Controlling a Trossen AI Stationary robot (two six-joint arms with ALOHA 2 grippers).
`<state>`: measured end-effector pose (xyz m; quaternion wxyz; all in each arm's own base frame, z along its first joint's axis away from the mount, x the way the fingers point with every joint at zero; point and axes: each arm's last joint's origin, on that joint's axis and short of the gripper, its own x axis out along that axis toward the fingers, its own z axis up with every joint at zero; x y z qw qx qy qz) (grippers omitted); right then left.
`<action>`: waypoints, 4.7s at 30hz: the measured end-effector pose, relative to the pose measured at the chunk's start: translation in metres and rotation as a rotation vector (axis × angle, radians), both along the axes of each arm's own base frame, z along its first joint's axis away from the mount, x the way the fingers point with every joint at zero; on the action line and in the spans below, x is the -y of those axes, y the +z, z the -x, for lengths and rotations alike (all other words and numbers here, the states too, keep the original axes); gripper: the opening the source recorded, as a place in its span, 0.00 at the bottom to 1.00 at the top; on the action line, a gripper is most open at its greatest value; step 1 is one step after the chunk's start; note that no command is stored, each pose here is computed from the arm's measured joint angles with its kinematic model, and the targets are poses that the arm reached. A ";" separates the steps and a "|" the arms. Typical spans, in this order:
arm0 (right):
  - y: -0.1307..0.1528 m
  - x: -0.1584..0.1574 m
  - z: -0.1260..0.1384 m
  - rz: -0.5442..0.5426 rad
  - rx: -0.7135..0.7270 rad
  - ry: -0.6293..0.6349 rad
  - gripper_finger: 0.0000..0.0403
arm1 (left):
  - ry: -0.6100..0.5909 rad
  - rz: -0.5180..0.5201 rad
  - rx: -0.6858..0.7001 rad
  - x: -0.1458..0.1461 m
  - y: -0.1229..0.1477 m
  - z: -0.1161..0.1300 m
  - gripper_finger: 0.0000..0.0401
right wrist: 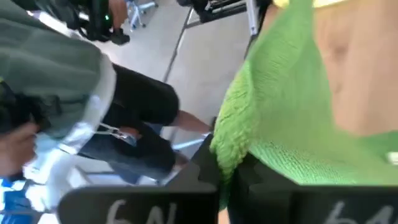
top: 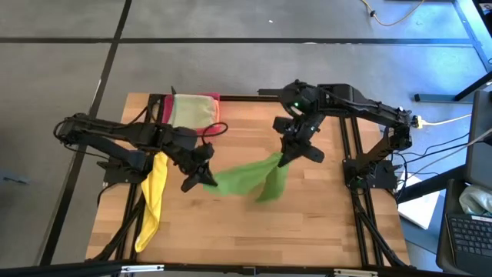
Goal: Fold microfiber towels
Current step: Fold the green microfiber towel
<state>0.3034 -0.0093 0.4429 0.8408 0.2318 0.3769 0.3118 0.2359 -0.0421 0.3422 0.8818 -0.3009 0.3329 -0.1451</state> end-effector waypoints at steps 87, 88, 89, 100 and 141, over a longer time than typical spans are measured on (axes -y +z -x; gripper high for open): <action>-0.069 0.084 0.087 0.966 0.135 -0.677 0.02 | 0.478 -0.824 -0.493 -0.052 0.044 -0.011 0.00; -0.061 0.077 0.095 0.900 0.174 -0.657 0.02 | 0.459 -0.797 -0.453 -0.046 0.053 -0.009 0.00; -0.053 0.070 0.101 0.839 0.208 -0.644 0.02 | 0.432 -0.768 -0.413 -0.040 0.061 -0.008 0.00; -0.009 -0.004 0.127 0.437 0.368 -0.512 0.02 | 0.176 -0.548 -0.100 0.031 0.096 -0.005 0.00; -0.196 0.019 0.059 0.944 0.047 -0.519 0.02 | 0.329 -0.727 -0.566 -0.018 -0.091 -0.014 0.00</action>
